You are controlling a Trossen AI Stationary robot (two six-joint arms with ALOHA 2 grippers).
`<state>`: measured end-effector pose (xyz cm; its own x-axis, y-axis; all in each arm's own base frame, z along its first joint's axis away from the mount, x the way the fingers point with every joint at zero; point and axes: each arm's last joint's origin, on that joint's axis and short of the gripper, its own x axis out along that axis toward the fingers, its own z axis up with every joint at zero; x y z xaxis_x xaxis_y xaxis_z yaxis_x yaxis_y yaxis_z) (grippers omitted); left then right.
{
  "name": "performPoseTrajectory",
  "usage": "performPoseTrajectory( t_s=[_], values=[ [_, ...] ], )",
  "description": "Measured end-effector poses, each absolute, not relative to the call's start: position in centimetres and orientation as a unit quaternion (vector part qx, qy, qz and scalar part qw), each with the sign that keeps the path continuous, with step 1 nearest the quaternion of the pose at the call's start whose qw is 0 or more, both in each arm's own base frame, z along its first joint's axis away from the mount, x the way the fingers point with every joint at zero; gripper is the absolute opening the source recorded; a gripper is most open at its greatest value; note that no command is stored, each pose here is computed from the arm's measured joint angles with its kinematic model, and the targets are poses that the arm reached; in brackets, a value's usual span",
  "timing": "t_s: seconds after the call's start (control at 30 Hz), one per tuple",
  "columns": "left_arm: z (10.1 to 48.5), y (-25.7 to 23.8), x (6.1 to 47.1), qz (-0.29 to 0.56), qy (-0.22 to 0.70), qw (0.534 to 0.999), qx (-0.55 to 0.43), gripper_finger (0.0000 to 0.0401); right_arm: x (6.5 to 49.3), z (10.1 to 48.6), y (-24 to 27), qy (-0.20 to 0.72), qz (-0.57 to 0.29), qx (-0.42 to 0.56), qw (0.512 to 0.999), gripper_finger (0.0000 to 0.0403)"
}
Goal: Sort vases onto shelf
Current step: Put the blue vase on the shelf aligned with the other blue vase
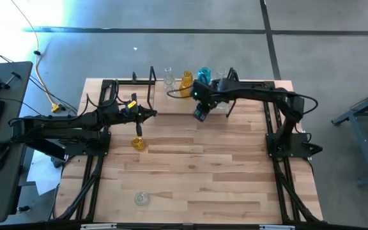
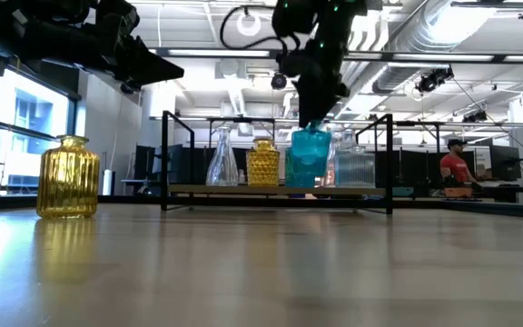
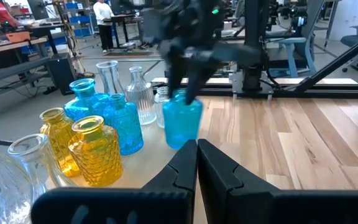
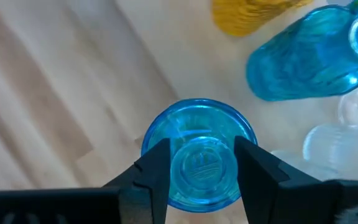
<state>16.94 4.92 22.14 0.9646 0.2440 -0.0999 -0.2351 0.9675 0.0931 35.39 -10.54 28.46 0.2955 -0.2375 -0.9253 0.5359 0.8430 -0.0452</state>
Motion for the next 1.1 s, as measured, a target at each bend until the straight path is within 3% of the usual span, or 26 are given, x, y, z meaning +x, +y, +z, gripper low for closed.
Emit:
performPoseTrajectory(
  t_s=[0.47, 0.87, 1.1],
  values=[
    [22.1, 4.9, 16.9, 0.121, 0.055, 0.990, 0.040, 0.0005, 35.6, 26.9, -13.7, 0.544, -0.279, 0.144, 0.778, 0.0128],
    [22.1, 4.9, 16.9, 0.121, 0.055, 0.990, 0.040, 0.0005, 35.7, 27.0, -13.9, 0.536, -0.299, 0.133, 0.778, 0.0179],
    [22.1, 4.9, 16.9, 0.121, 0.055, 0.990, 0.040, 0.0005, 35.6, 27.8, -13.7, 0.540, -0.289, 0.104, 0.784, 0.0189]
  ],
)
